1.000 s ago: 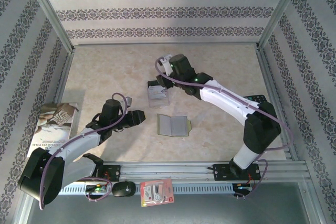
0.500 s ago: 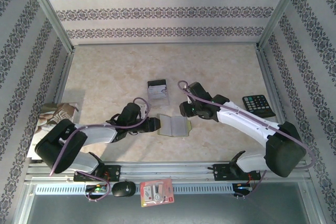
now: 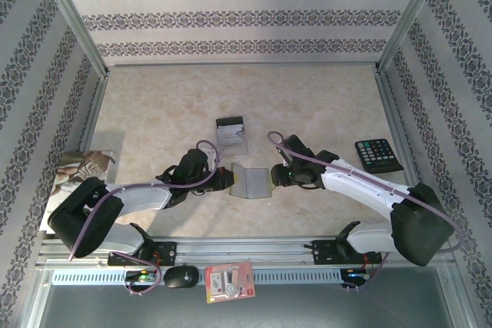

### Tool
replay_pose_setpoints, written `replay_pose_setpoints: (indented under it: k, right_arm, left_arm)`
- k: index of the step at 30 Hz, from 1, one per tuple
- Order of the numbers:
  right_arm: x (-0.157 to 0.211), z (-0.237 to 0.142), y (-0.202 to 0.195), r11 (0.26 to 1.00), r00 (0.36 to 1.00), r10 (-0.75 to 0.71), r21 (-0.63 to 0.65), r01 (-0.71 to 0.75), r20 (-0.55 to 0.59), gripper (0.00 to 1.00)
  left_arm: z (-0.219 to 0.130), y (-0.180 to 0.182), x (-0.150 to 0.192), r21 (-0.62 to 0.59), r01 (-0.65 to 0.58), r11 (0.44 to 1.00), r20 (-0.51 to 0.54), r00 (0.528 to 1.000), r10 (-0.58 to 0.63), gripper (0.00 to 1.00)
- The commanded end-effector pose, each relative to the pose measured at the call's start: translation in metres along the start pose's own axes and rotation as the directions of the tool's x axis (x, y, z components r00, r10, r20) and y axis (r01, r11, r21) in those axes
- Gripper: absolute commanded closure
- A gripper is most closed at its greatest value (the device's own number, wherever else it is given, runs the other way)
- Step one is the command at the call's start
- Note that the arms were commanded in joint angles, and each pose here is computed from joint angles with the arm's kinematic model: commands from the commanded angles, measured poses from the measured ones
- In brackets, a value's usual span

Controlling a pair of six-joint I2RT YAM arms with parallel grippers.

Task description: Take the credit cards out of the card holder

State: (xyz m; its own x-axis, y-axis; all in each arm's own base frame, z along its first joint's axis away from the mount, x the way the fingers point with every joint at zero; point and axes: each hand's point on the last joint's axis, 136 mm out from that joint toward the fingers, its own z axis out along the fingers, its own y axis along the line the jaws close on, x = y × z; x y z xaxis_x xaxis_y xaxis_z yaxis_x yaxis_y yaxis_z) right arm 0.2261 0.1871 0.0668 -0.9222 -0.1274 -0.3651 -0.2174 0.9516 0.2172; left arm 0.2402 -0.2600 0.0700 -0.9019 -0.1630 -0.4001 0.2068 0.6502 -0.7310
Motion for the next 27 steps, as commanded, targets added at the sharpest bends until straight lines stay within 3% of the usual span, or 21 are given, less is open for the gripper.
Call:
replay_pose_setpoints:
  k: [1,4,7,10,16,17,19,23,25,27]
  right_arm:
    - [0.003,0.008,0.01,0.999,1.0,0.006,-0.037,-0.007,-0.011,0.58]
    - [0.002,0.01,0.014,0.999,1.0,-0.005,-0.04,0.004,-0.007,0.59]
    - [-0.005,0.005,0.015,0.999,1.0,-0.006,-0.039,0.007,0.024,0.59]
    - [-0.019,-0.008,0.019,0.999,0.996,-0.018,-0.047,0.022,0.087,0.58]
    - [-0.058,-0.045,0.013,0.999,0.963,-0.022,-0.017,0.027,0.27,0.53]
    - [-0.067,-0.052,0.01,1.0,0.95,-0.014,-0.006,0.016,0.312,0.45]
    - [-0.084,-0.065,0.004,1.0,0.926,-0.007,0.014,0.002,0.377,0.31]
    - [-0.116,-0.093,-0.013,0.99,0.87,0.004,0.119,-0.072,0.493,0.2]
    - [-0.126,-0.102,-0.028,0.977,0.839,0.029,0.163,-0.14,0.544,0.02]
    - [-0.134,-0.106,-0.041,0.969,0.815,0.073,0.154,-0.195,0.575,0.02]
  left_arm:
    - [-0.007,0.033,0.021,-0.133,-0.009,0.991,-0.042,0.999,0.004,1.0]
    - [-0.014,0.056,0.029,-0.216,-0.001,0.976,-0.051,0.999,-0.01,0.98]
    - [-0.022,0.067,0.029,-0.233,0.039,0.972,-0.022,0.999,-0.046,0.72]
    - [-0.034,0.054,0.014,-0.217,0.02,0.976,0.034,0.999,-0.013,0.56]
    - [-0.091,0.017,-0.036,-0.259,-0.083,0.962,0.229,0.963,0.144,0.43]
    - [-0.104,0.013,-0.047,-0.28,-0.1,0.955,0.27,0.946,0.179,0.34]
    - [-0.128,0.005,-0.07,-0.304,-0.116,0.945,0.354,0.907,0.226,0.01]
    - [-0.179,0.003,-0.125,-0.454,-0.101,0.885,0.525,0.772,0.358,0.01]
    - [-0.202,0.008,-0.148,-0.573,-0.068,0.816,0.566,0.687,0.455,0.01]
    - [-0.223,0.019,-0.168,-0.691,-0.004,0.722,0.577,0.599,0.555,0.01]
